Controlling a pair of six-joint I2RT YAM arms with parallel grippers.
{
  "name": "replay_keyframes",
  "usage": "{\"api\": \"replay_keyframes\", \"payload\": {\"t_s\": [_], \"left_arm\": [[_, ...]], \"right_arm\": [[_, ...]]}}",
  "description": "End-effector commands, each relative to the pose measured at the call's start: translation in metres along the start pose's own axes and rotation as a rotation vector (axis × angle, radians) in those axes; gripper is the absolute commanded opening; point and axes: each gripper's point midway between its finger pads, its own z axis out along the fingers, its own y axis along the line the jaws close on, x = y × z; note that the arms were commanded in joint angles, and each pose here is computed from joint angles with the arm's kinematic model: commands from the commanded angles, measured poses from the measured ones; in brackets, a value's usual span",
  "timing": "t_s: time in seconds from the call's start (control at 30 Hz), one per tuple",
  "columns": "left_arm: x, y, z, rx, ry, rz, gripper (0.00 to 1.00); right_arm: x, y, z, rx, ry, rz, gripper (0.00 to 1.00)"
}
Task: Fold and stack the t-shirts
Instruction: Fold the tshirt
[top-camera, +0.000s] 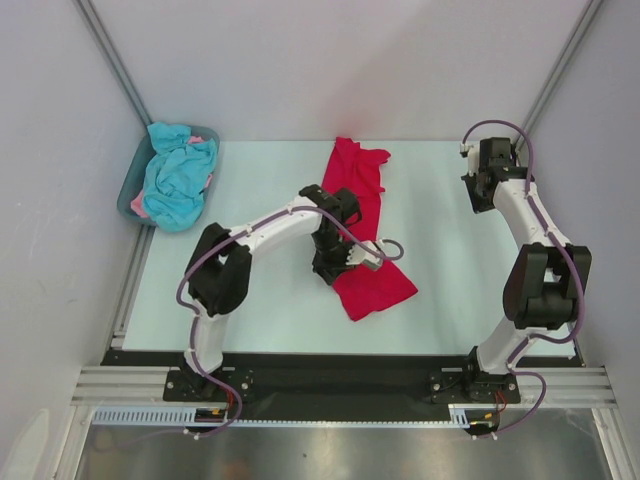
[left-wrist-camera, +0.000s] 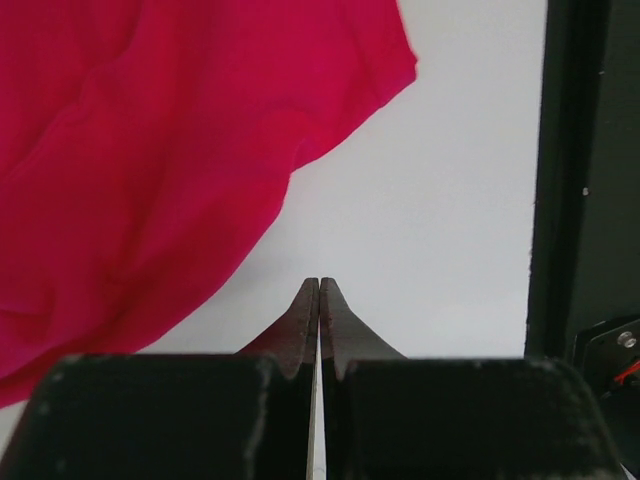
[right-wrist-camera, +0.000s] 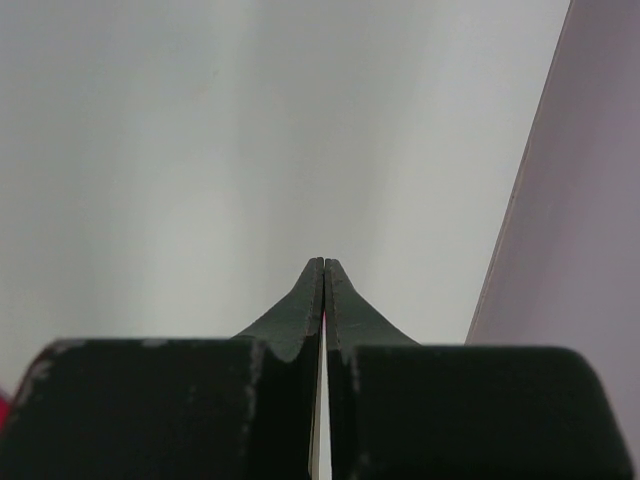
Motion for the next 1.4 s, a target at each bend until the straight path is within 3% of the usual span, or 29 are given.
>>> {"api": "replay_keyframes", "payload": {"t_s": [0.0,0.3,0.7,1.0,1.37], "left_arm": [[-0.019,-0.015,0.011,0.084,-0.056,0.032,0.0],[-0.049,-0.022,0.037,0.171,-0.115,0.041,0.0],[-0.083,-0.004,0.042,0.141,-0.213,0.016,0.0],[-0.041,-0.005,0.092,0.204,-0.042,-0.021,0.0],[0.043,-0.046,0.109,0.318,0.24,-0.068,0.0]], "right_arm": [[-0.02,-0.008,-0.003,0.033,-0.044,0.009,0.0],[-0.024,-0.009,0.003,0.033,-0.037,0.003,0.0],[-0.023,0.0,0.011,0.013,-0.025,-0.005,0.0],[-0.029,0.0,0.008,0.02,-0.038,-0.006,0.0],[-0.03,0.004,0.001,0.003,-0.053,-0.005,0.0]]}}
